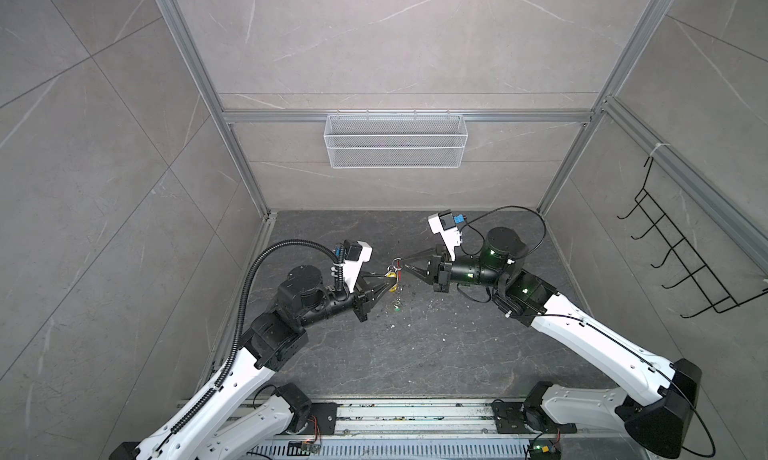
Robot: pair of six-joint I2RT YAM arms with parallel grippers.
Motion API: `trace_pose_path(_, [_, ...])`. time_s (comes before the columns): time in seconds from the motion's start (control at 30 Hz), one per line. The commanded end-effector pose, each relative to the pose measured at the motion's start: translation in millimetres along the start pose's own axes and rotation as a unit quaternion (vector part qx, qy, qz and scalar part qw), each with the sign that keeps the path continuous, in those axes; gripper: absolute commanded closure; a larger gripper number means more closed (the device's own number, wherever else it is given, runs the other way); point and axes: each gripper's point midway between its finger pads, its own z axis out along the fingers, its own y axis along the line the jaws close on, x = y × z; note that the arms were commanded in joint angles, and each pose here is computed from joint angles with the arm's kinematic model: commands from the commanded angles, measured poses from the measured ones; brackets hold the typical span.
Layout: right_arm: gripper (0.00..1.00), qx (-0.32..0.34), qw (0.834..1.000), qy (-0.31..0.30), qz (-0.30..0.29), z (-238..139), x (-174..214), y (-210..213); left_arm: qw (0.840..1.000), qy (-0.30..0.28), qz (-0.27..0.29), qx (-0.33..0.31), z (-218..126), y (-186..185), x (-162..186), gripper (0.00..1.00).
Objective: Remove the keys from the keyring
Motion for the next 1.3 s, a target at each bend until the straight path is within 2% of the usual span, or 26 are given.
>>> trace_pose_path(0.0, [1.00,0.013,0.997,-0.071,-0.025,-4.8,-34.8,-1.2,0.998,0.027,-0.016,0.049,0.5,-17.8,9.9,1.00])
trace_pose_path(0.2, [1.00,0.008,0.997,-0.071,-0.021,-1.5,-34.8,-2.5,0.995,0.047,-0.024,0.089,5.3,-28.9,13.4,1.00])
trace_pose_path(0.4, [1.00,0.001,0.998,-0.050,-0.028,-1.6,-28.8,1.6,0.996,0.051,-0.026,0.066,1.7,-24.0,13.5,1.00])
trace_pose_path(0.57, [1.00,-0.006,0.999,-0.024,-0.038,-2.8,-20.5,6.3,0.998,0.044,-0.016,0.050,-6.6,-22.9,11.3,0.75])
trace_pose_path(0.7, [1.00,-0.005,0.999,-0.011,-0.049,-7.3,-15.3,9.6,0.999,0.039,-0.002,0.031,-15.1,-21.2,8.4,0.65])
trace_pose_path(0.8, [1.00,-0.013,0.998,-0.001,-0.057,-10.2,-12.4,15.1,0.999,0.026,0.013,0.018,-24.3,-21.9,1.7,0.61])
trace_pose_path(0.9, [1.00,-0.030,0.997,0.015,-0.065,-11.5,-6.9,21.7,0.999,0.011,0.034,0.018,-32.5,-27.8,-9.6,0.62])
trace_pose_path(1.07, [1.00,-0.079,0.993,0.038,-0.081,-13.4,3.1,36.7,0.997,0.008,0.051,0.062,-25.5,-43.1,-26.4,0.64])
trace_pose_path(1.27, [1.00,-0.080,0.992,0.035,-0.089,-17.2,3.8,39.7,0.995,0.012,0.044,0.091,-15.7,-48.2,-32.7,0.68])
